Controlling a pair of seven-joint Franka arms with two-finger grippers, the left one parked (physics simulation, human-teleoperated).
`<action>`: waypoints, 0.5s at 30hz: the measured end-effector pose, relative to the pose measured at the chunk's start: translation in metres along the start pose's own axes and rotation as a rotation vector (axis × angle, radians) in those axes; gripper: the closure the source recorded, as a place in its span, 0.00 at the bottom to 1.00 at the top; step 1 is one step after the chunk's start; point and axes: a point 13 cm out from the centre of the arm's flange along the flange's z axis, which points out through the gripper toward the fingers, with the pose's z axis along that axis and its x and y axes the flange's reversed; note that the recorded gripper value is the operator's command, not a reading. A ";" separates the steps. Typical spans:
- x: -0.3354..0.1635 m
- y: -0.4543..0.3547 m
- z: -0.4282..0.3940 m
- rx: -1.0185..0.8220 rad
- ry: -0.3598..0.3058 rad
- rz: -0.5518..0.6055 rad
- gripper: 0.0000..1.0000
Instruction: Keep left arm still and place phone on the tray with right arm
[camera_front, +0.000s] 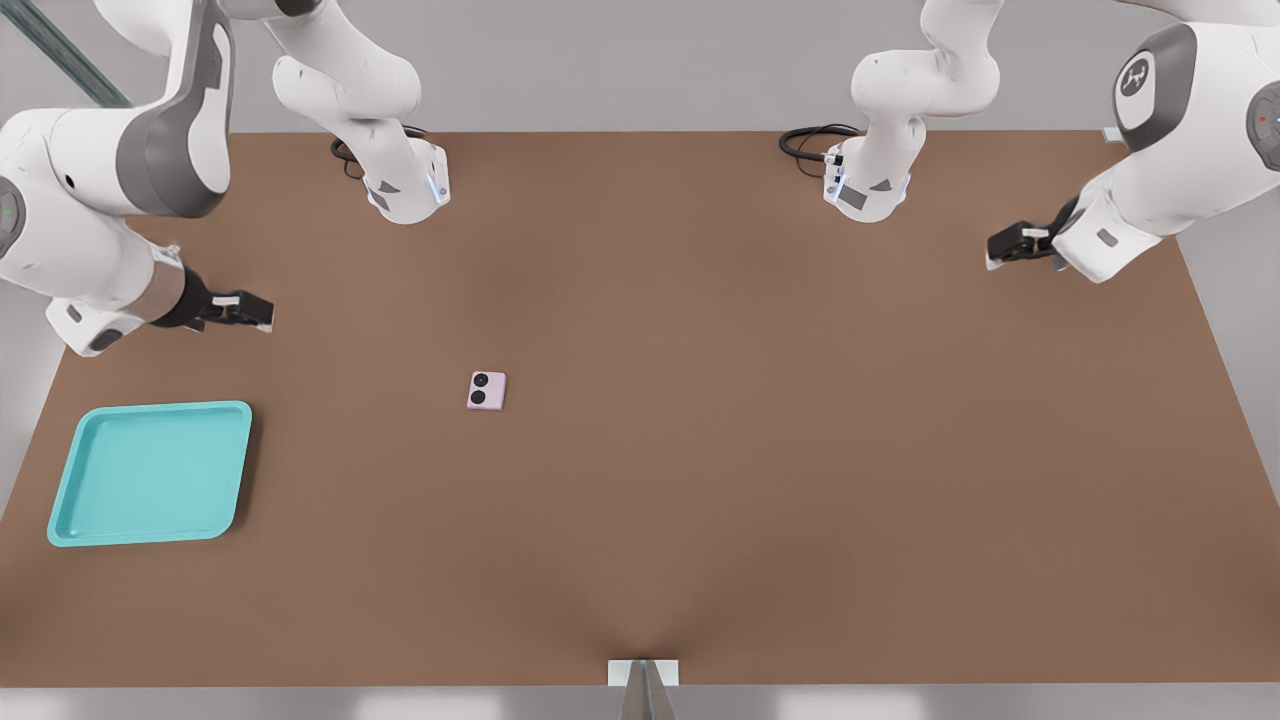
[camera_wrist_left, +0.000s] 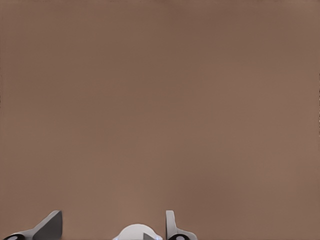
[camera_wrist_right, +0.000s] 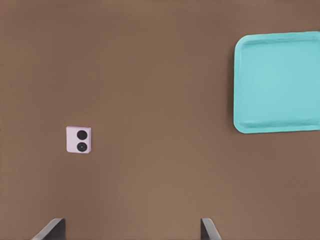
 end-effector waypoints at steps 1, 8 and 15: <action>-0.006 0.001 -0.001 -0.003 -0.022 0.000 0.00; -0.077 0.120 0.107 0.011 -0.007 -0.159 0.00; -0.033 0.178 0.286 0.043 0.096 -0.136 0.00</action>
